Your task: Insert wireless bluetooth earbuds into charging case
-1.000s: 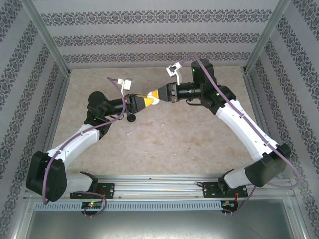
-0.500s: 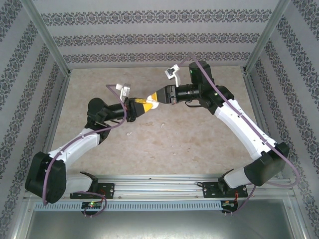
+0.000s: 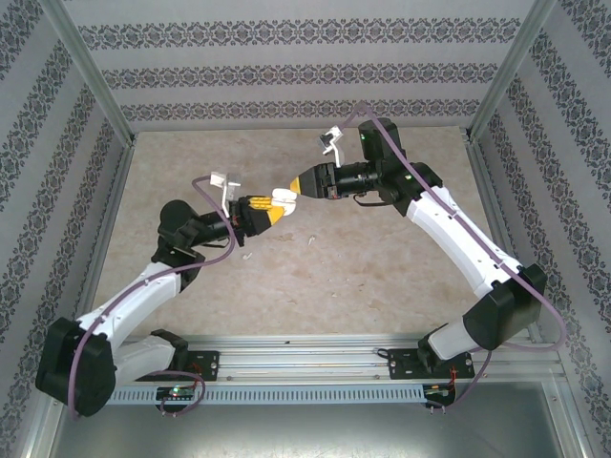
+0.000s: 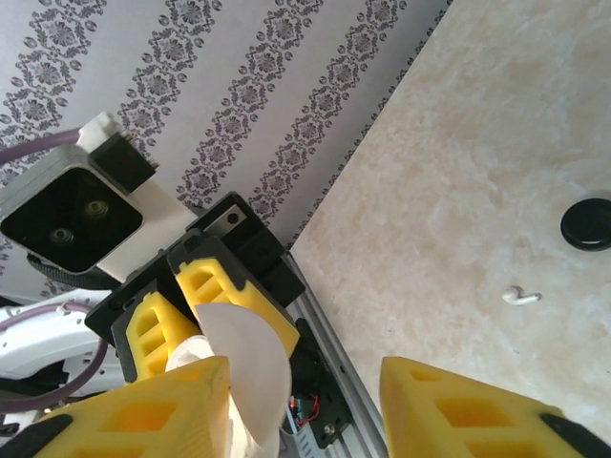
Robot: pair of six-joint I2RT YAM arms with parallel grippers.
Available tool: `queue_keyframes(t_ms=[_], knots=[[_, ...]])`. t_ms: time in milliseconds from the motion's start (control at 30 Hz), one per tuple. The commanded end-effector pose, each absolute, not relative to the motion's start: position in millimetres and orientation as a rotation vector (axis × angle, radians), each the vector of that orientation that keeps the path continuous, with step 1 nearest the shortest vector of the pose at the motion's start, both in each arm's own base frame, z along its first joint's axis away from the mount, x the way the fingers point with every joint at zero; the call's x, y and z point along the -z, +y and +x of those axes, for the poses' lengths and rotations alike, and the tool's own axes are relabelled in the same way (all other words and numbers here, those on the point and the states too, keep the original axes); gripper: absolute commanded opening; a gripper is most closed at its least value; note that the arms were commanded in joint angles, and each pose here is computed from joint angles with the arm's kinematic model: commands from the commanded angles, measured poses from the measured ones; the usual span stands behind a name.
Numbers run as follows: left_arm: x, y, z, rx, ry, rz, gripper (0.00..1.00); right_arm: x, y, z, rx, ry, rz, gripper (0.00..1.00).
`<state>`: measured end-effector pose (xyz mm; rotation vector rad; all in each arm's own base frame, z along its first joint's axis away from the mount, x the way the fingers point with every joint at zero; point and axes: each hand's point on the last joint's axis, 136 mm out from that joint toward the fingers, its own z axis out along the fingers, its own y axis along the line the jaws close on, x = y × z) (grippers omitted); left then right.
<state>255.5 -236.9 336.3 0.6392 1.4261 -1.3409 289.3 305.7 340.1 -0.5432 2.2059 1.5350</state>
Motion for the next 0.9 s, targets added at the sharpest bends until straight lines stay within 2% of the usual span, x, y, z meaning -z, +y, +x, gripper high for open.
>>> queue_keyframes(t_ms=[0, 133, 400, 667, 867], knots=[[-346.7, -227.3, 247.1, 1.184, 1.344, 0.674, 0.00, -333.7, 294.6, 296.2, -1.493, 2.249, -0.450, 0.47], [-333.7, -215.4, 244.5, 1.083, 1.409, 0.636, 0.00, -320.1, 293.8, 297.9, -1.476, 2.311, -0.417, 0.50], [-328.3, -181.3, 221.3, 0.923, 1.438, 0.528, 0.00, -238.3, 317.6, 303.4, -1.273, 2.570, -0.386, 0.49], [-323.7, -157.2, 191.8, 0.829, 1.489, 0.495, 0.00, -148.0, 378.4, 297.3, -0.822, 2.623, -0.801, 0.48], [-320.6, -147.3, 173.4, 0.803, 1.516, 0.492, 0.00, -102.9, 407.8, 291.3, -0.531, 2.602, -1.042, 0.47]])
